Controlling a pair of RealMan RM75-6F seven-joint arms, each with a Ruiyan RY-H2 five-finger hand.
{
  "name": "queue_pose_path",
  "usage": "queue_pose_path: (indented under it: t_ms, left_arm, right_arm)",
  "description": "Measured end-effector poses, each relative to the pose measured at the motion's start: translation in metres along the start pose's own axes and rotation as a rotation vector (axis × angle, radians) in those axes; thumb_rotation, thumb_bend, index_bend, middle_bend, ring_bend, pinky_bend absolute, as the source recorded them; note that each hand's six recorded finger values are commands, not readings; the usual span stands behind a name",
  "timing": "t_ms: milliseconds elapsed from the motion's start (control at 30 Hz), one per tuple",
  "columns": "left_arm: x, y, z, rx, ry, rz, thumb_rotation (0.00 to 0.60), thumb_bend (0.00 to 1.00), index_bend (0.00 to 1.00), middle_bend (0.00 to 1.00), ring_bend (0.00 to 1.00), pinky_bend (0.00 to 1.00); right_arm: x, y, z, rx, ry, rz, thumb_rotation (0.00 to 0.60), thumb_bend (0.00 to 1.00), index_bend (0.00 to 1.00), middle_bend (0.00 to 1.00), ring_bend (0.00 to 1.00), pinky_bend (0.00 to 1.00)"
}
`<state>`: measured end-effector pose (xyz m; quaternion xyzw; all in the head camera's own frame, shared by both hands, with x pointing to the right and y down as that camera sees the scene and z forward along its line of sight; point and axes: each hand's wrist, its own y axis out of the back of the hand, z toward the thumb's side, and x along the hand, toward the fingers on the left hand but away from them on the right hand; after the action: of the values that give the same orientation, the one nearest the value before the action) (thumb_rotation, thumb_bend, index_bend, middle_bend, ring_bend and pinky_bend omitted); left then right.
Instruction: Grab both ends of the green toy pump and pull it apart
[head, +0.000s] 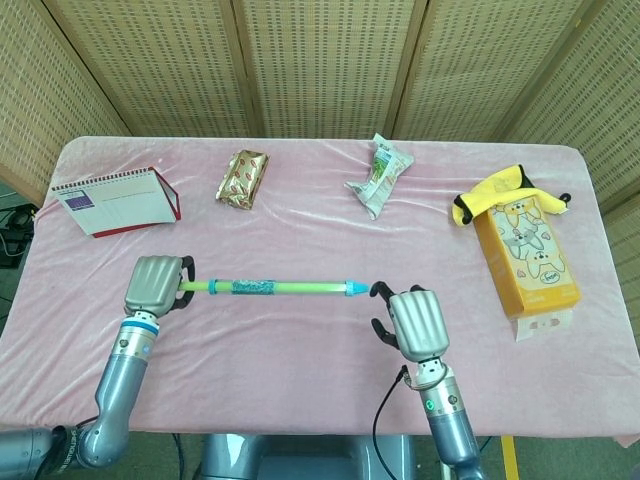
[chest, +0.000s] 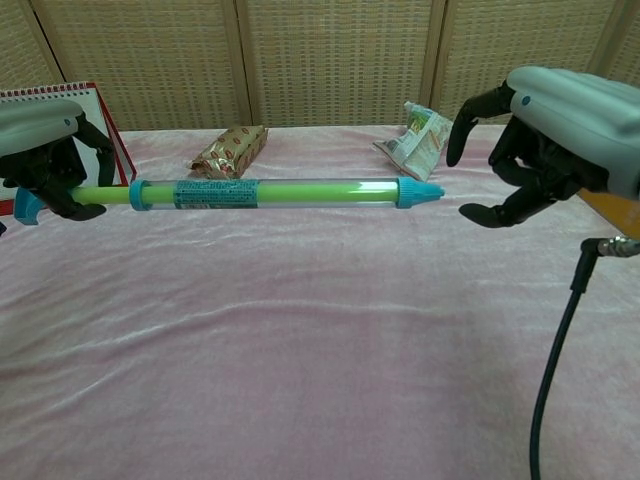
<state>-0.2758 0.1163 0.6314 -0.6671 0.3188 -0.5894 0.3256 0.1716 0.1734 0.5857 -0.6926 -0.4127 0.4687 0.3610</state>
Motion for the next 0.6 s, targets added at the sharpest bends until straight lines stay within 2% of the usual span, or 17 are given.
queue_pose_path:
  t_ms: [600]
  left_arm:
    - [-0.011, 0.001, 0.001, -0.003, -0.023, -0.016, 0.6, 0.66, 0.85, 0.94, 0.85, 0.81]
  right_arm:
    - [0.009, -0.021, 0.02, 0.006, -0.015, 0.07, 0.6, 0.45, 0.38, 1.0, 1.0, 0.66]
